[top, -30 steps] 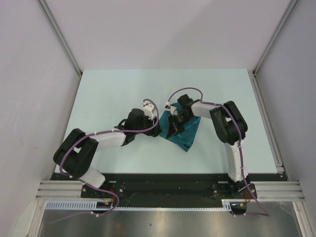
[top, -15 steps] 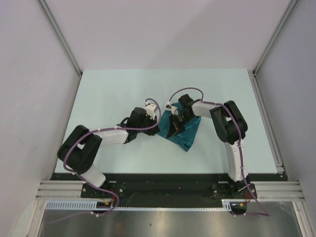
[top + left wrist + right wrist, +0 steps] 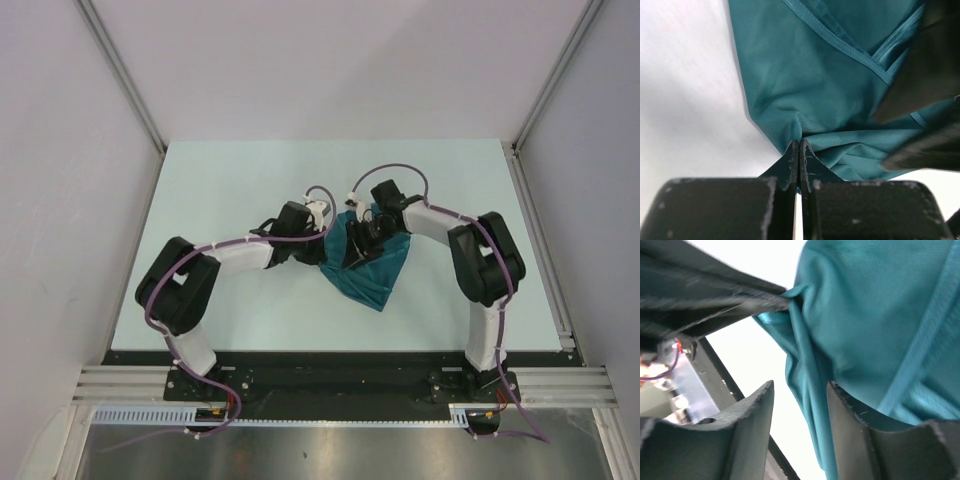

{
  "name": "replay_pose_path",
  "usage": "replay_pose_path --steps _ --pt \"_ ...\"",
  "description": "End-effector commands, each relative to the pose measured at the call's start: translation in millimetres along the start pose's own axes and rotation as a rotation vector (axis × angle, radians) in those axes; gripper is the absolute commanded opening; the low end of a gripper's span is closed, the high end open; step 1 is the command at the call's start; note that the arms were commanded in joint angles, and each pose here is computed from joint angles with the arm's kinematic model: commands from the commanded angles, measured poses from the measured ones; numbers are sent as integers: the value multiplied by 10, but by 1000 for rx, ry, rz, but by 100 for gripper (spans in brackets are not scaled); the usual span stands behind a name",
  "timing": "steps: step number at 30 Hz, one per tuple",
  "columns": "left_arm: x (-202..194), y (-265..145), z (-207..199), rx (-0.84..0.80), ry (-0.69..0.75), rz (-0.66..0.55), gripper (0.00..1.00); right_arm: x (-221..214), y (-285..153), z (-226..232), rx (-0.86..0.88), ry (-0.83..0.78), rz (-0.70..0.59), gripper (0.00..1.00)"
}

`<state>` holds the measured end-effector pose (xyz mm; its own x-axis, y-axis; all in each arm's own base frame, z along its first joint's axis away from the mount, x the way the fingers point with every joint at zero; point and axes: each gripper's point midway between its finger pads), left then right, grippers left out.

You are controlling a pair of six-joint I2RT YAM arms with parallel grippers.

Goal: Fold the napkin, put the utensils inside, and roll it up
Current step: Roll the napkin with the utensil

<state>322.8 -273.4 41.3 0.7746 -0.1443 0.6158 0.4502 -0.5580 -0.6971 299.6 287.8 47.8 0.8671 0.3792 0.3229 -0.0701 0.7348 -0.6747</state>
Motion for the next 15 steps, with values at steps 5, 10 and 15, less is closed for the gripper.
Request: replay_pose_path --steps 5,10,15 --pt "23 8 -20 -46 -101 78 0 67 -243 88 -180 -257 -183 63" --pt "26 -7 -6 -57 -105 80 0 179 -227 115 -263 -375 -313 74" --pt "24 -11 -6 -62 -108 83 0 267 -152 188 -339 -499 -378 75"
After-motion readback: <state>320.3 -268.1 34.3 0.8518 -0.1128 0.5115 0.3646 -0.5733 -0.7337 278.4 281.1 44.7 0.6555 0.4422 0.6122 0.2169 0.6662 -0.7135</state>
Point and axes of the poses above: each gripper's point midway between its finger pads, its own y axis out along the fingers, its own z axis along the line the jaws close on, x = y × z, and after that the axes turned 3 degrees about -y, right-handed
